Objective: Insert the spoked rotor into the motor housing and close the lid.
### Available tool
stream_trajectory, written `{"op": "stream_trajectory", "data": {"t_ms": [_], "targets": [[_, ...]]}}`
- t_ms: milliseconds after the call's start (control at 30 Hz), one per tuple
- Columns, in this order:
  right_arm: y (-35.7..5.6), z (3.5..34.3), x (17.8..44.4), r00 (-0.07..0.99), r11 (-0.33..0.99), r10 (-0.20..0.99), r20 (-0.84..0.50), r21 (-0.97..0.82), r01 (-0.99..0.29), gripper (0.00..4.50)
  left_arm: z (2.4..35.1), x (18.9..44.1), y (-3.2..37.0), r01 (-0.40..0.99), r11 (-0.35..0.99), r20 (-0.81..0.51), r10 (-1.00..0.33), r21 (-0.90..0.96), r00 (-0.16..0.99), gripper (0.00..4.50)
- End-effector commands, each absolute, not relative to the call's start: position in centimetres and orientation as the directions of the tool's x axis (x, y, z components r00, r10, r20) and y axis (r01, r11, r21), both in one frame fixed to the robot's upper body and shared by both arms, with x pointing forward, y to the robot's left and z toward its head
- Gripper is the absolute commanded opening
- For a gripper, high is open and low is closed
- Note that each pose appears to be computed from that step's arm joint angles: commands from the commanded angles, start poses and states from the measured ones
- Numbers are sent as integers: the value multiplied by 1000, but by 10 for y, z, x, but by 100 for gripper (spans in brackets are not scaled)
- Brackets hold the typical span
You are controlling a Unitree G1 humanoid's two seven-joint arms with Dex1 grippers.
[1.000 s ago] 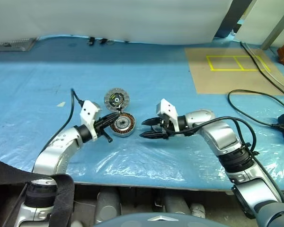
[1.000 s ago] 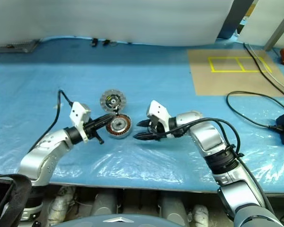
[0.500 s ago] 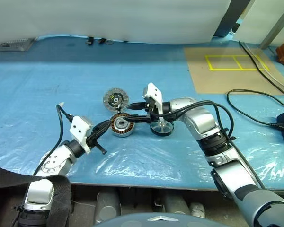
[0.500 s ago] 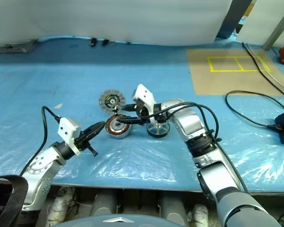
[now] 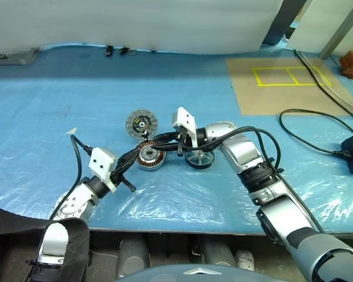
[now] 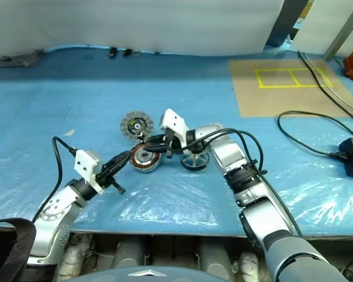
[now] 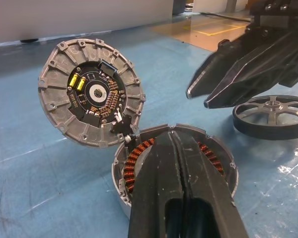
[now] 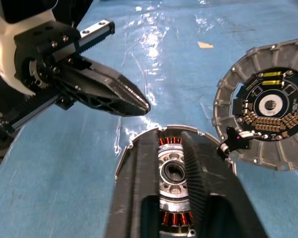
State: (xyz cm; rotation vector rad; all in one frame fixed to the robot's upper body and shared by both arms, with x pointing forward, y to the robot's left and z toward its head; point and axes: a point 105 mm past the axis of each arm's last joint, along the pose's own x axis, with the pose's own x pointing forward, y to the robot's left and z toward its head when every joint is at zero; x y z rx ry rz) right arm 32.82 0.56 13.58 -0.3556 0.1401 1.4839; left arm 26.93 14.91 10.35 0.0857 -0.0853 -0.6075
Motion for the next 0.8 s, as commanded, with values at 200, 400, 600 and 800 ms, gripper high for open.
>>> {"op": "stream_trajectory", "data": {"t_ms": [200, 400, 600, 800], "targets": [[18, 152, 337, 97, 18, 941, -323, -240, -971, 22, 112, 264, 161, 529, 840, 95, -540, 123, 836, 0], [35, 147, 339, 78, -31, 924, -375, -276, -961, 10, 113, 255, 169, 536, 838, 100, -544, 102, 833, 0], [35, 128, 345, 108, -29, 891, -441, -294, -955, 10, 112, 249, 162, 549, 833, 112, -553, 69, 825, 0], [34, 111, 344, 107, -57, 853, -511, -295, -954, 10, 100, 242, 164, 563, 824, 52, -567, 67, 822, 0]]}}
